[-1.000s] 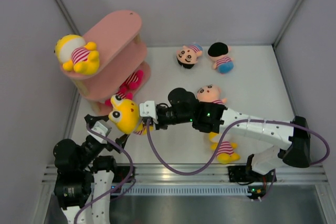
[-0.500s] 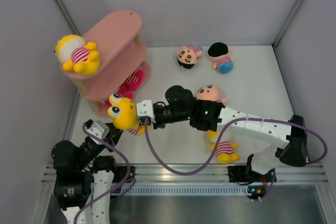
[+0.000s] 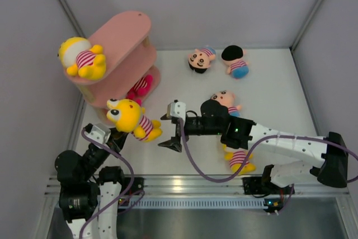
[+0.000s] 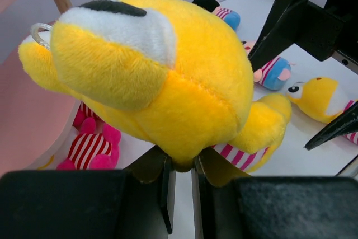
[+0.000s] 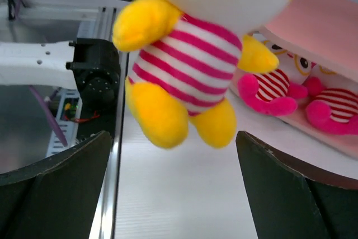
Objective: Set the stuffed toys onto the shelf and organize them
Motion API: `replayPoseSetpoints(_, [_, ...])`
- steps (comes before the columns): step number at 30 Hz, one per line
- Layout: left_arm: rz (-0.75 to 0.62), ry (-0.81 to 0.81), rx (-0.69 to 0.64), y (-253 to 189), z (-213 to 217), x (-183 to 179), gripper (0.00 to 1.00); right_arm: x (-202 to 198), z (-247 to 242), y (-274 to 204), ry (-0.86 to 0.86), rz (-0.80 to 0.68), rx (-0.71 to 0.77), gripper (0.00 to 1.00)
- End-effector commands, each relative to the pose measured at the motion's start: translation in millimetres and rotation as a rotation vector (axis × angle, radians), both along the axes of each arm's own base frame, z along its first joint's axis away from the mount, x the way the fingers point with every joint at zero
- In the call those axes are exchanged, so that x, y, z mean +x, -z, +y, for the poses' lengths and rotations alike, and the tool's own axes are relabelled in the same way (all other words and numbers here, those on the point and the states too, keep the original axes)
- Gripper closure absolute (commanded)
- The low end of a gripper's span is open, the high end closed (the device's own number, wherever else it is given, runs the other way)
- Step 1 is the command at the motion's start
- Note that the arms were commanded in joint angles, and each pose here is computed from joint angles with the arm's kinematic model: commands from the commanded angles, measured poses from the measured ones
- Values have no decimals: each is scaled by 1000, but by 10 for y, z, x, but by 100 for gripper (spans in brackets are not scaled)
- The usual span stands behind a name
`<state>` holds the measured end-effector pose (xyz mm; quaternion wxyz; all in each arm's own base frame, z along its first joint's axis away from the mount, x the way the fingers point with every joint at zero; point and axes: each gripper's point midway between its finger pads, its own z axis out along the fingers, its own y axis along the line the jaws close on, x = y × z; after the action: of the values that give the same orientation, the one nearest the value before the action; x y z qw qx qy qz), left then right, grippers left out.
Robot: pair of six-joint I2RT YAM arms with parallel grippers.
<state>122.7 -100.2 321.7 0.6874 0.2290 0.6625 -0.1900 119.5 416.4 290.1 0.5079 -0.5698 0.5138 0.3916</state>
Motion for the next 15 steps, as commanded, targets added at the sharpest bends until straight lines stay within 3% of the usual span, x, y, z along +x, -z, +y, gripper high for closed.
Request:
replayPoseSetpoints(1, [-102,-33,-26,-238,36,24,91,5,-144,-436,-24,222,252,7])
replayPoseSetpoints(7, [-92,-37,-52,-249,33,13,91,19,-85,-204,-47,387,243,13])
replayPoseSetpoints(15, [-111,-56,-45,-269,60,1,90,-97,80,-369,-139,441,279,16])
